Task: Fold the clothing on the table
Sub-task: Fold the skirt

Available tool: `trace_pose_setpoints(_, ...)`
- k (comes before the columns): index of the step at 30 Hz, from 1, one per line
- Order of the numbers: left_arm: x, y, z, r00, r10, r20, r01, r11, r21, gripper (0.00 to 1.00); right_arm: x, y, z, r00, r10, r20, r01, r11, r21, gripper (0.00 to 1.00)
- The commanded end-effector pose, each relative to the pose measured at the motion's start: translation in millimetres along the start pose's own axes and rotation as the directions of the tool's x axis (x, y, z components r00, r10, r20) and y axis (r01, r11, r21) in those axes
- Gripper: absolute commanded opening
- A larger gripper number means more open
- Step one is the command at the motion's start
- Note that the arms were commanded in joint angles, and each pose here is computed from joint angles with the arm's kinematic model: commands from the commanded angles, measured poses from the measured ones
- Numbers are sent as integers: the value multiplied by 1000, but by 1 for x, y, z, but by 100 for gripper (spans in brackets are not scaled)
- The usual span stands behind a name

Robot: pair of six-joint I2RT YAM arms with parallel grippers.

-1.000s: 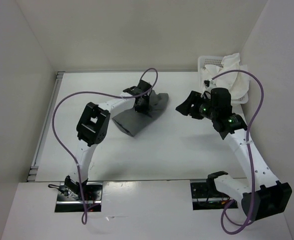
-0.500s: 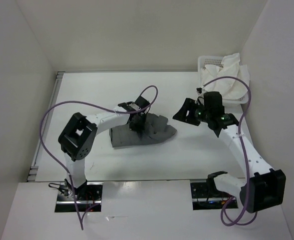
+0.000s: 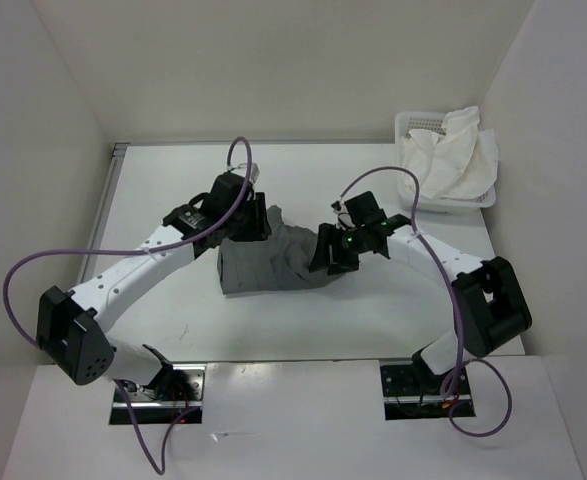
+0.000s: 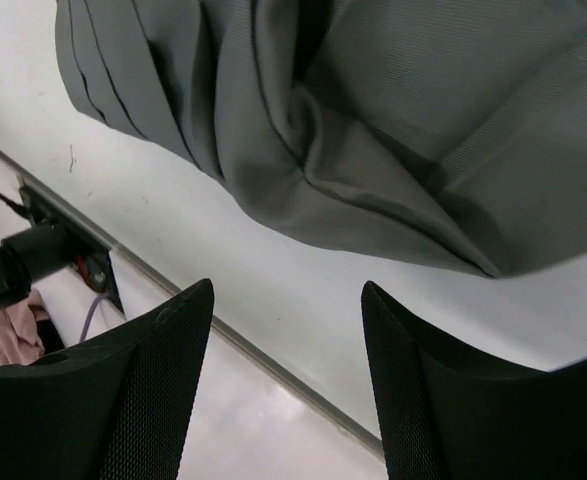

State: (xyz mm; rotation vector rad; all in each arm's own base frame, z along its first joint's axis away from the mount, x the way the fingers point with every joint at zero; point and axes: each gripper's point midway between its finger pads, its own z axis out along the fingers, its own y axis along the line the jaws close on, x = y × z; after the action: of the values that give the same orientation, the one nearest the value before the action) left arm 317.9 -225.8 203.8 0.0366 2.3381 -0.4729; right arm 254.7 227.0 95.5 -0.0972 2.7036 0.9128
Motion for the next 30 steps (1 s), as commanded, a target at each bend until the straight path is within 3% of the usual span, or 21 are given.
trace_pose_setpoints(1,16,14,12,999,-36,-40,35,999,-37,52,-31,29,-1,994,-83,70,88,994,-62,66)
trace_pose_setpoints(6,26,15,16,997,-36,-63,34,999,-28,52,-65,38,-6,980,-139,141,144,989,-24,66)
trace_pose_setpoints(10,31,15,17,996,-45,-75,43,999,-25,52,-82,37,14,980,-165,110,168,986,-16,66)
trace_pose_setpoints(20,32,19,14,997,-44,-68,42,999,-34,52,-83,21,62,989,-146,29,147,988,-38,66)
trace_pose_setpoints(30,38,21,17,995,-53,-83,49,998,-44,52,-86,29,77,990,-140,0,139,984,-108,65)
